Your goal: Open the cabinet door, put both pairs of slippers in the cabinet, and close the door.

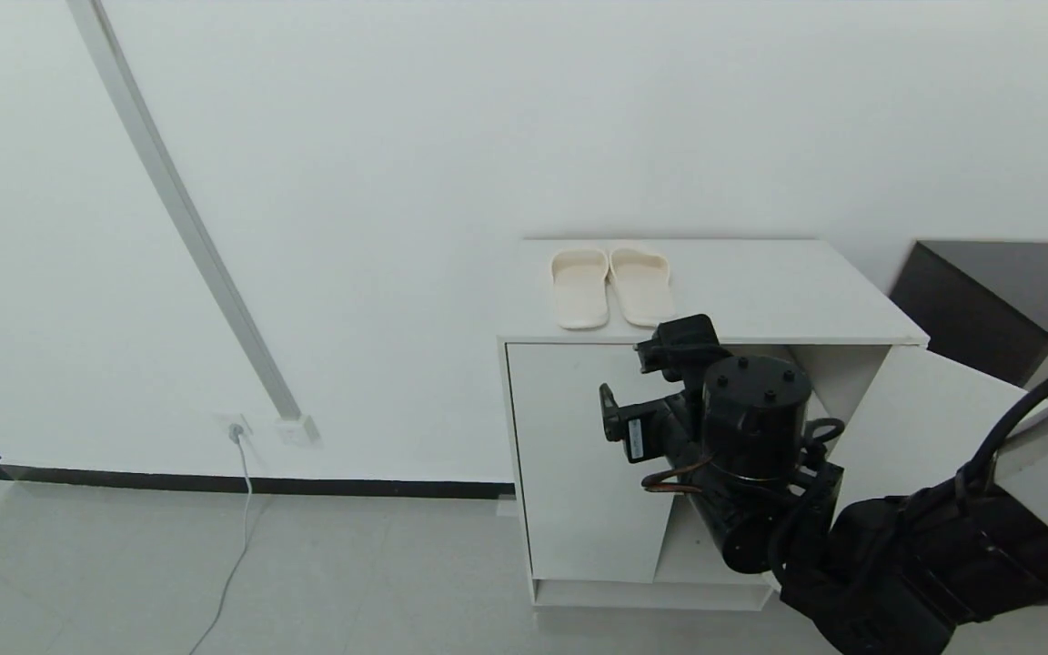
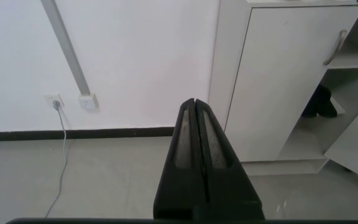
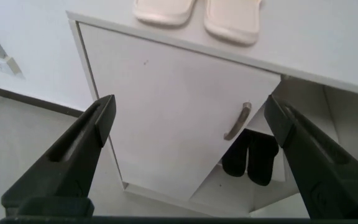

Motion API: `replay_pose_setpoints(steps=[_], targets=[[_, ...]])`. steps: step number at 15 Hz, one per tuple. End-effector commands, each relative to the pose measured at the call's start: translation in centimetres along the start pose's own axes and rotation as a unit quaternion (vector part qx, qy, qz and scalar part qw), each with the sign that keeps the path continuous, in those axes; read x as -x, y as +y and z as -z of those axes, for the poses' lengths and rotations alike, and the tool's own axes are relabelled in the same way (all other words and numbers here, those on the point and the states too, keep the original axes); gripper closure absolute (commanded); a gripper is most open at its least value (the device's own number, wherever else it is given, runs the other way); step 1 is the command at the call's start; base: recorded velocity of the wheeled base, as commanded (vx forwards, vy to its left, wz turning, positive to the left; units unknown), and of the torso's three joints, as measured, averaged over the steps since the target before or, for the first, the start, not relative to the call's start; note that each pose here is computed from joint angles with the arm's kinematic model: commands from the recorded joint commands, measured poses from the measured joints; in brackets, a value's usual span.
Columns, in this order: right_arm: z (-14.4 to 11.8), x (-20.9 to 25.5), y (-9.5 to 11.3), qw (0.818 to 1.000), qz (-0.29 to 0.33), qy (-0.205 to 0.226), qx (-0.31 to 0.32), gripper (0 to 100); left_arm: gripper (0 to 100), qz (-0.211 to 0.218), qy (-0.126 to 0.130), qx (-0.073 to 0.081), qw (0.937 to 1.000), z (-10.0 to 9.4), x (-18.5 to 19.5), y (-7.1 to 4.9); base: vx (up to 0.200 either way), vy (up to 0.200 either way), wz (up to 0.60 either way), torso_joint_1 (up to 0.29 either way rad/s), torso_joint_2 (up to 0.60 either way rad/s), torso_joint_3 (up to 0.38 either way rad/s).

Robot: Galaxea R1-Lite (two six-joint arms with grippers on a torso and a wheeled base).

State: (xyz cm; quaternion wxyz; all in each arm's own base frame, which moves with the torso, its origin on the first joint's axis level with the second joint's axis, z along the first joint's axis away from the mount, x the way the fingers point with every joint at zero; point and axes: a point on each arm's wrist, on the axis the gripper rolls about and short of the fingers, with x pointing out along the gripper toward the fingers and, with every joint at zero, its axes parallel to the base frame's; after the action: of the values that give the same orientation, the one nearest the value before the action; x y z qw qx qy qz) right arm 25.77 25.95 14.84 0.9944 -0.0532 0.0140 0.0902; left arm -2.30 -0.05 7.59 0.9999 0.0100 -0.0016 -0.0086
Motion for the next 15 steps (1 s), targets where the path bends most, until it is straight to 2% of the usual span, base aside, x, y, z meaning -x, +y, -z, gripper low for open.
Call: replay_pose_setpoints(steps=[1,3,6,8,11,15], targets=[[0.2,-0.1,0.0,1.0,-0.001,0.002,0.005,0,100,0.0,0.001,-0.001,1.0,0.0,0.0,0.0,0.0,0.0,0.0,0.242,-0.55,-0.305],[-0.1,-0.2,0.0,1.0,-0.004,-0.002,0.007,0,100,0.0,0.001,-0.001,1.0,0.0,0.0,0.0,0.0,0.0,0.0,0.212,-0.46,-0.244],[-2.6,-0.5,-0.9,1.0,0.007,0.005,0.007,0,100,0.001,0.001,-0.003,1.0,0.0,0.0,0.0,0.0,0.0,0.0,0.167,-0.37,-0.194],[-4.7,-0.5,-1.1,0.999,0.007,0.017,-0.037,0,100,0.001,0.001,-0.003,1.0,0.0,0.0,0.0,0.0,0.0,0.0,0.023,-0.04,-0.023],[-4.3,-1.0,-1.0,0.997,0.0,0.049,-0.052,0,100,0.001,0.001,-0.002,1.0,0.0,0.0,0.0,0.0,0.0,0.0,0.0,0.0,0.0],[-3.2,-2.2,-0.8,0.997,0.001,0.055,-0.051,0,100,0.001,0.001,-0.002,1.0,0.0,0.0,0.0,0.2,0.0,0.0,0.004,0.0,0.004]])
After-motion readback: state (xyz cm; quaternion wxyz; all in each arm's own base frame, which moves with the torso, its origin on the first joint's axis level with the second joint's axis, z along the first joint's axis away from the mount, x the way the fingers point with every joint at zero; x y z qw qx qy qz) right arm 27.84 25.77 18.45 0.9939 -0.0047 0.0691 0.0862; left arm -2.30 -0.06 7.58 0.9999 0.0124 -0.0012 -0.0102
